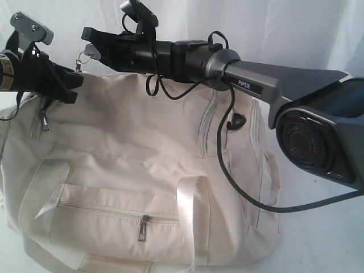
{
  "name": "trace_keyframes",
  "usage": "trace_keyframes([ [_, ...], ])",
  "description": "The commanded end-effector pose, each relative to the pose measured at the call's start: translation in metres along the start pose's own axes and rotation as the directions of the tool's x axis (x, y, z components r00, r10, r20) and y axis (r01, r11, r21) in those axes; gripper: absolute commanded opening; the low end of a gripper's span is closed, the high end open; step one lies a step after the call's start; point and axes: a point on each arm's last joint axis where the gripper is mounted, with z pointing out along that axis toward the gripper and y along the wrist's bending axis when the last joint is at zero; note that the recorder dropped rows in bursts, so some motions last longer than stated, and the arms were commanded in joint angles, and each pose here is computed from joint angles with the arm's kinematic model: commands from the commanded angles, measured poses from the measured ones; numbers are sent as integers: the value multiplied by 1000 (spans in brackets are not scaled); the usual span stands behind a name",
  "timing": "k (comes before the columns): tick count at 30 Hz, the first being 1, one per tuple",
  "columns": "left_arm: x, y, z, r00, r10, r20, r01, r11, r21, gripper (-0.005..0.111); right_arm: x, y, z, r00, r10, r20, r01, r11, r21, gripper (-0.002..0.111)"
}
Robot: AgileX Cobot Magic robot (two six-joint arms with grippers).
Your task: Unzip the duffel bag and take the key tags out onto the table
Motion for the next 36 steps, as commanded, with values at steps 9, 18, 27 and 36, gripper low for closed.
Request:
trace_keyframes([
  [9,-4,10,-18,995,-95,9,95,995,6,0,-33,-18,-22,998,-13,65,10,999,34,0],
  [18,-11,33,-56,983,-164,82,167,985,-32,0,-40,-12,-30,999,-15,36,17,999,-48,0],
  [27,-11,34,-62,975,-199,100,198,980,20,0,-37,-9,-34,999,-7,-37,3,995,-99,0],
  [36,-11,34,-62,975,-199,101,197,980,26,0,-54,3,-53,995,-69,-74,58,989,-138,0],
])
